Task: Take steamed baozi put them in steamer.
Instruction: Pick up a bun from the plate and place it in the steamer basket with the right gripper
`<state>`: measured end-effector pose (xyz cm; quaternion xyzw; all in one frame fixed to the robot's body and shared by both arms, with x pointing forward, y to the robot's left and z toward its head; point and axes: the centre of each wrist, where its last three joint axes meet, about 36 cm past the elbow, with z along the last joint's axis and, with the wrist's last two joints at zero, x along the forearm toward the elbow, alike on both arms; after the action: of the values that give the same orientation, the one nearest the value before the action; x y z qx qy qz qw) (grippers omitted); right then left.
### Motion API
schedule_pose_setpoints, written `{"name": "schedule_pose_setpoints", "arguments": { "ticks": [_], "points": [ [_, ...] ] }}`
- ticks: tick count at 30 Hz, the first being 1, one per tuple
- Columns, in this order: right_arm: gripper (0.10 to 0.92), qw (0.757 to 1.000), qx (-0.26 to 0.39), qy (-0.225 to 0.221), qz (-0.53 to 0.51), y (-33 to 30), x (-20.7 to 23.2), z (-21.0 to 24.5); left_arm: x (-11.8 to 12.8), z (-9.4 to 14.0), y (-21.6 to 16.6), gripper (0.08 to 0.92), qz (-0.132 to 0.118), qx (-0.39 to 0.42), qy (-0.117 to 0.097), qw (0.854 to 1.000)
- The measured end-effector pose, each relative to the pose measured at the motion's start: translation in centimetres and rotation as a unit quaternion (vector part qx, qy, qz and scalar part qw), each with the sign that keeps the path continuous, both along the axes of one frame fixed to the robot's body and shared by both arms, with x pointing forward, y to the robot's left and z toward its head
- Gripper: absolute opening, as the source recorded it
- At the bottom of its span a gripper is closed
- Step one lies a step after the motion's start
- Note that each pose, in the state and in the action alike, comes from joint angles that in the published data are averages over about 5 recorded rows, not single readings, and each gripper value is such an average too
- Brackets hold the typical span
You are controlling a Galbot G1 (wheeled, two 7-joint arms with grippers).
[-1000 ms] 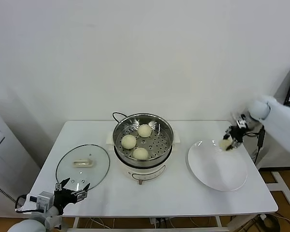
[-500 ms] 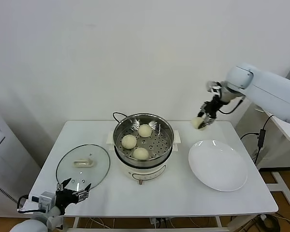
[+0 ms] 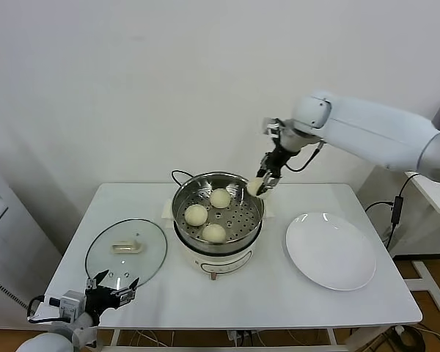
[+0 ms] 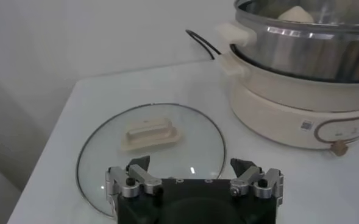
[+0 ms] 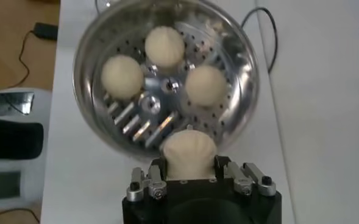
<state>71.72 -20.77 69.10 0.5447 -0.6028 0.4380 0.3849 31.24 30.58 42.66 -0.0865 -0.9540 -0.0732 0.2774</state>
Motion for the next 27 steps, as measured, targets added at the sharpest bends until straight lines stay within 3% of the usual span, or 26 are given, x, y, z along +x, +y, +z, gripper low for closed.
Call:
{"name": "schedule_pose_setpoints", "arguments": {
  "ticks": [22,27],
  "points": [
    [0.484,1.0,-0.02,0.002,0.0,5.1,-1.3,-8.0,0.2,-0.1,-0.1,0.823,0.0,0.001,-0.001,1.0],
    [0.574,1.0,-0.02,0.001,-0.002,5.5,-1.4,-9.3,0.1,-0.2,-0.1,0.823,0.001,0.0,-0.001,1.0]
  ]
}}
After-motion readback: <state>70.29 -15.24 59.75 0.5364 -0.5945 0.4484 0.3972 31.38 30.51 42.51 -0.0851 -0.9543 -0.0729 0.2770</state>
